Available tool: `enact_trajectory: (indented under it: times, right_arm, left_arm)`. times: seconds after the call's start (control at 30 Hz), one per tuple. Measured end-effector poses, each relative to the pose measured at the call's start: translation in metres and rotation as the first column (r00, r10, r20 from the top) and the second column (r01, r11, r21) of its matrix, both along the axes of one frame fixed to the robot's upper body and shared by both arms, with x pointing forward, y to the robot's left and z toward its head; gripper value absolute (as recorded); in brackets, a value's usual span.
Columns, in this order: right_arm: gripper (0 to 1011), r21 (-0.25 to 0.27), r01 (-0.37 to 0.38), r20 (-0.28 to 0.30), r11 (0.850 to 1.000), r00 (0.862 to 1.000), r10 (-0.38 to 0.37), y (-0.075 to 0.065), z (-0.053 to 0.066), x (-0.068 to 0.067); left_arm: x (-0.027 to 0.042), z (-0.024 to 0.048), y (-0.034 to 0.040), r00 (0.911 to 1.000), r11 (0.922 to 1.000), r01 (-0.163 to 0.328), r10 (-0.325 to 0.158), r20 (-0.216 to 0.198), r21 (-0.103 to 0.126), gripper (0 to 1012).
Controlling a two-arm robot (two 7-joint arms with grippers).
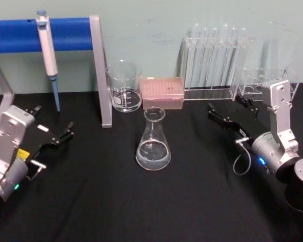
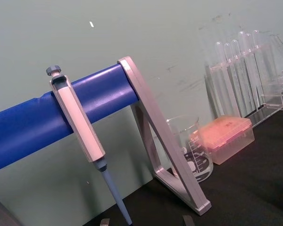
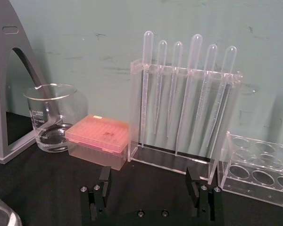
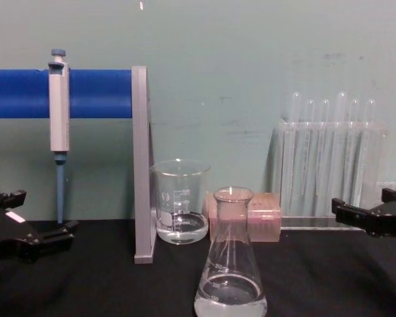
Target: Grasp the erlenmeyer flask with one hand, shake it three times, then place it back.
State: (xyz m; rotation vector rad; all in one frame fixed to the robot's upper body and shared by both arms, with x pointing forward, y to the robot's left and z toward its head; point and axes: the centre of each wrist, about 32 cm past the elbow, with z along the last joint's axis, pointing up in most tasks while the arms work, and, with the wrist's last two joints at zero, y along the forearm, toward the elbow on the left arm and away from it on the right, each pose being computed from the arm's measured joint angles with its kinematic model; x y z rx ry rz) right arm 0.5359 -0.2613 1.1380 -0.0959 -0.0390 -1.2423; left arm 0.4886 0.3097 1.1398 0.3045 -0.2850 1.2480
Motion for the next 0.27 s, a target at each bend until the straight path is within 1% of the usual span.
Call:
enact_trajectory:
  times: [0.27]
  right_arm:
    - [1003,0.001,-0.002,0.0,1.0,1.0,0.002,0.0,0.0,-0.0002]
  left_arm:
    - [0.0,0.0,0.0,1.0,1.0,0.0,0.0,0.0,0.0,1001]
